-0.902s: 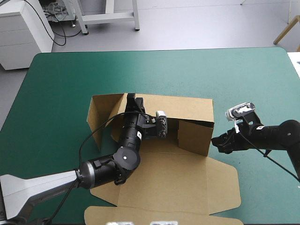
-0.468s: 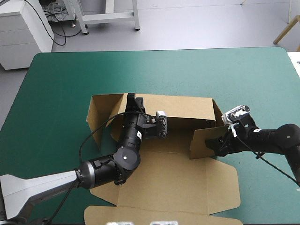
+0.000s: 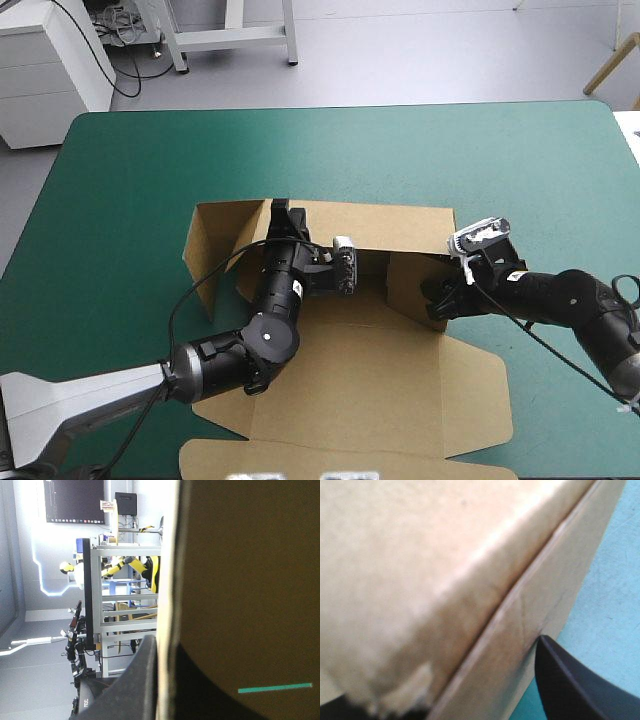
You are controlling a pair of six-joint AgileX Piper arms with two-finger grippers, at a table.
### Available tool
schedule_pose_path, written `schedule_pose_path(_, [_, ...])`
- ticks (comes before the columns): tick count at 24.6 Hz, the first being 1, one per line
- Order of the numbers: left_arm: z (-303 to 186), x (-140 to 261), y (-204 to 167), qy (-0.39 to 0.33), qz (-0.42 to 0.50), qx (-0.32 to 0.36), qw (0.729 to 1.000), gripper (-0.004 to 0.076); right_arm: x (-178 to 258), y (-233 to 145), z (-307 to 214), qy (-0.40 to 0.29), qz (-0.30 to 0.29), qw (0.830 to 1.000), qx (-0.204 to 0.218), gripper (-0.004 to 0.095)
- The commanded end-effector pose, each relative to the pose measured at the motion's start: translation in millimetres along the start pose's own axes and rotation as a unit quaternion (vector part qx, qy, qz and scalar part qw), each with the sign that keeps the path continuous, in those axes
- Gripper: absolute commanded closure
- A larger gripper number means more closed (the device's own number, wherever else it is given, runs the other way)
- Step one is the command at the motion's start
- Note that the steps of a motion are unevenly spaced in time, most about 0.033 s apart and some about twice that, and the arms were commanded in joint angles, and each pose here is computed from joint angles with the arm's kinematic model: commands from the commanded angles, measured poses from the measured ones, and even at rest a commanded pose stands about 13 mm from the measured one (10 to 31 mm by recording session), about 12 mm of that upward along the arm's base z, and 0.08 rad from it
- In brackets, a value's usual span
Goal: Fold the box
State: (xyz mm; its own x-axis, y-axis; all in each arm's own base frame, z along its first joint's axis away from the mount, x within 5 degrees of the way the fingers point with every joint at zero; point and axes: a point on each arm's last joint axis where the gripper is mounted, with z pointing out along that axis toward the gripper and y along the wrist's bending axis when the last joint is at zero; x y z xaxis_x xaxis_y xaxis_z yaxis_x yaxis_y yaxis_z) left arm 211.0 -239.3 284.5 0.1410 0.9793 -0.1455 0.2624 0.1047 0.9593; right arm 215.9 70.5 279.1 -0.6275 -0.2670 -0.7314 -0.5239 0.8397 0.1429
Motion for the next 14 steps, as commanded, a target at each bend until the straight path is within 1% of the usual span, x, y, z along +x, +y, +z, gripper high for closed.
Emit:
schedule_pose_path(1, [-8.9, -0.4, 20.6, -0.012, -0.024, -0.035, 0.999, 0.0734, -15.3, 3.2, -10.3, -0.055, 0.021, 0.997, 0.048, 0.0451])
schedule_pose_path(2, [-8.9, -0.3, 20.5, -0.011, -0.024, -0.035, 0.999, 0.0734, -18.0, 2.0, -13.8, -0.073, 0.032, 0.995, 0.065, 0.0501])
schedule_pose_path(5, [-8.9, -0.6, 20.4, -0.013, -0.024, -0.035, 0.999, 0.0734, -21.3, -0.6, -17.3, -0.094, 0.035, 0.991, 0.084, 0.0609])
schedule_pose_path(8, [-8.9, -0.6, 20.4, -0.013, -0.024, -0.035, 0.999, 0.0734, -22.6, -0.6, -18.2, -0.103, 0.04, 0.99, 0.086, 0.0709])
schedule_pose_path(11, [-8.9, -0.6, 20.4, -0.013, -0.024, -0.035, 0.999, 0.0734, -23.5, 4.7, -16.7, -0.105, 0.04, 0.991, 0.076, 0.0764])
schedule_pose_path(12, [-8.9, -0.6, 20.4, -0.013, -0.024, -0.035, 0.999, 0.0734, -24.7, 10.6, -15.2, -0.108, 0.031, 0.991, 0.069, 0.0787])
schedule_pose_path(13, [-8.9, -0.6, 20.4, -0.013, -0.024, -0.035, 0.999, 0.0734, -25.7, 13.2, -14.6, -0.112, 0.028, 0.991, 0.068, 0.08])
schedule_pose_path(14, [-8.9, -0.6, 20.4, -0.013, -0.024, -0.035, 0.999, 0.0734, -27.7, 16.0, -14.2, -0.123, 0.034, 0.989, 0.072, 0.0837])
